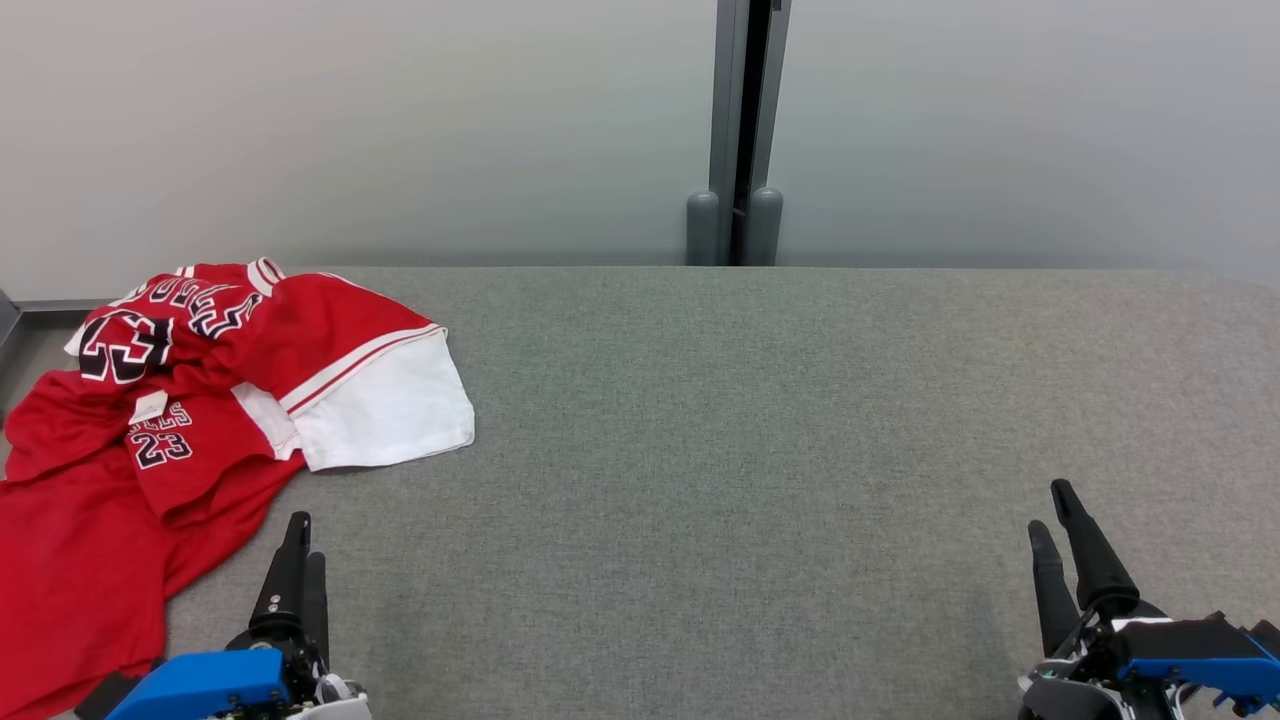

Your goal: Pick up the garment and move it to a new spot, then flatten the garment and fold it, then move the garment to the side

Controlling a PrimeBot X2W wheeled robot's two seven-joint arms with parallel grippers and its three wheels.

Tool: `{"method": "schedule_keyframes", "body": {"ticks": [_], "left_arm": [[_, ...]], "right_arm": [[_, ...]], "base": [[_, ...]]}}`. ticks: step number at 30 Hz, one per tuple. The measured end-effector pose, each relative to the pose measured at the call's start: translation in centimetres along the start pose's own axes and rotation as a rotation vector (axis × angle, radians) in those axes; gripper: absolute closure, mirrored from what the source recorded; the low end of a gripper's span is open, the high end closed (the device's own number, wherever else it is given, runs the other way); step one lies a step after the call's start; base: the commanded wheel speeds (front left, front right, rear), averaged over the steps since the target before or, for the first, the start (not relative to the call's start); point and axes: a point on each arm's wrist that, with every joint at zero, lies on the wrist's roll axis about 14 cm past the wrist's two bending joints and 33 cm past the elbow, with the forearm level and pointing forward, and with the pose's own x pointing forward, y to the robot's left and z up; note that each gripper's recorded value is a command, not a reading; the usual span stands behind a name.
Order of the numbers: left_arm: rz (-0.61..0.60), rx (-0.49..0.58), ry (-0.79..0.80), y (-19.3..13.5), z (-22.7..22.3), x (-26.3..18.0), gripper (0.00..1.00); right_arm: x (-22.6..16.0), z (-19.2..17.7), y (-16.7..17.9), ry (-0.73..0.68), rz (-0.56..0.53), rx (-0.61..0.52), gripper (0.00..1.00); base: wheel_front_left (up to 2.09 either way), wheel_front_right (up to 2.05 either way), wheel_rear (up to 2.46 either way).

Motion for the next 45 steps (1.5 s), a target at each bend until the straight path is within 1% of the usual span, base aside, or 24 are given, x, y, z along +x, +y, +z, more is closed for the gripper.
{"method": "schedule_keyframes", "body": {"ticks": [5, 9, 13, 17, 25, 28, 31, 37, 45], "left_arm": [[-0.008, 0.032, 0.000, -0.3, -0.4, 0.0, 0.00], [-0.011, 0.067, -0.002, -0.4, -0.6, 0.0, 0.00], [-0.022, 0.124, 0.001, -0.7, -0.9, 0.1, 0.00], [-0.037, 0.199, 0.004, -1.2, -1.2, 0.1, 0.00], [-0.047, 0.382, 0.017, -1.8, -2.1, 0.3, 0.00], [-0.052, 0.453, 0.018, -2.0, -2.4, 0.3, 0.00], [-0.058, 0.517, 0.026, -2.1, -2.8, 0.3, 0.00], [-0.066, 0.668, 0.028, -2.1, -3.3, 0.2, 0.00], [-0.071, 0.807, 0.035, -1.8, -3.8, -0.1, 0.00]], "right_arm": [[-0.1, 0.2, -0.2, -0.017, -0.006, -0.030, 0.00], [-0.1, 0.4, -0.1, -0.031, -0.005, -0.080, 0.00], [-0.1, 0.7, 0.4, -0.046, 0.008, -0.145, 0.00], [0.0, 1.0, 1.0, -0.059, 0.024, -0.219, 0.00], [-0.1, 1.0, 2.1, -0.073, 0.056, -0.401, 0.00], [-0.1, 0.7, 2.6, -0.071, 0.072, -0.473, 0.00], [-0.1, 0.2, 3.1, -0.061, 0.091, -0.571, 0.00], [-0.5, -0.4, 2.7, -0.048, 0.088, -0.690, 0.00], [-0.7, -1.0, 2.5, -0.037, 0.096, -0.824, 0.00]], "base": [[0.00, 0.00, 0.00], [0.00, 0.00, 0.00], [0.00, 0.00, 0.00], [0.00, 0.00, 0.00], [0.00, 0.00, 0.00], [0.00, 0.00, 0.00], [0.00, 0.00, 0.00], [0.00, 0.00, 0.00], [0.00, 0.00, 0.00]]}}
